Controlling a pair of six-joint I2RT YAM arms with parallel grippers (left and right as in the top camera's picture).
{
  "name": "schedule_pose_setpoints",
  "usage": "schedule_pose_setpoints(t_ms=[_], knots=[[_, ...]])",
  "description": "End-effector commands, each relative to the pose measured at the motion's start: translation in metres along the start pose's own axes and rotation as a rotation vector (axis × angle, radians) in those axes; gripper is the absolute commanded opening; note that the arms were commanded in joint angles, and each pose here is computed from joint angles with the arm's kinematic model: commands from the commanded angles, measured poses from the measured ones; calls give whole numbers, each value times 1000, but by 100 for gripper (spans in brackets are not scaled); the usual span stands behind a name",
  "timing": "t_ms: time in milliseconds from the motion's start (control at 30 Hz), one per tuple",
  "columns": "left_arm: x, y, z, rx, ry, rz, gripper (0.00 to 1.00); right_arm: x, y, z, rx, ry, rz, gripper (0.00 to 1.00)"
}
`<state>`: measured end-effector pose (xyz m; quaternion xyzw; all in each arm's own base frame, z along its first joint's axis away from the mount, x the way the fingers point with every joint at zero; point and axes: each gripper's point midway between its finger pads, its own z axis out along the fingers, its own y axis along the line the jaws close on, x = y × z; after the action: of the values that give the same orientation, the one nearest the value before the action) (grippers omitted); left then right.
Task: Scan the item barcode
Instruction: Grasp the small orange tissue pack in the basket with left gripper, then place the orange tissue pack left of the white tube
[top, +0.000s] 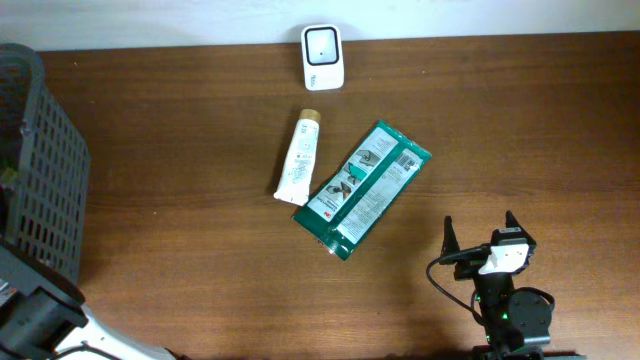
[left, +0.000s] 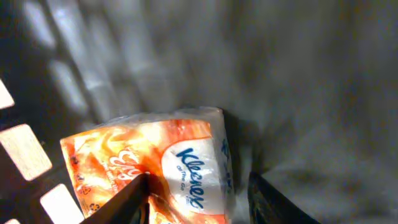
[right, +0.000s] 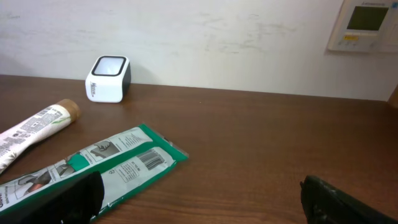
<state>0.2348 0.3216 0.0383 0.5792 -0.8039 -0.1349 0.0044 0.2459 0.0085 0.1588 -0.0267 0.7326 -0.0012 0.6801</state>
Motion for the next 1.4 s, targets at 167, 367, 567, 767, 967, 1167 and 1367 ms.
schedule_pose_setpoints(t_ms=[167,367,567,767,967,1167,1367], knots=[[12,10,23,-51,23,-16,9,3,3,0,-13,2,-7,98],[-2,8,6,-27,-12,-27,0,3,3,0,-13,2,-7,98],[-58,-27,-135,323,-275,-70,0,3,3,0,-13,2,-7,98],[-27,-56,-325,658,-642,43,0,3,3,0,-12,2,-7,98],[100,-142,-420,890,-775,492,0,3,3,0,-12,2,-7,98],[234,-233,-399,905,-672,995,0,3,3,0,-12,2,-7,98],[328,-286,-321,755,-484,1269,0,3,3,0,-13,2,-7,98]])
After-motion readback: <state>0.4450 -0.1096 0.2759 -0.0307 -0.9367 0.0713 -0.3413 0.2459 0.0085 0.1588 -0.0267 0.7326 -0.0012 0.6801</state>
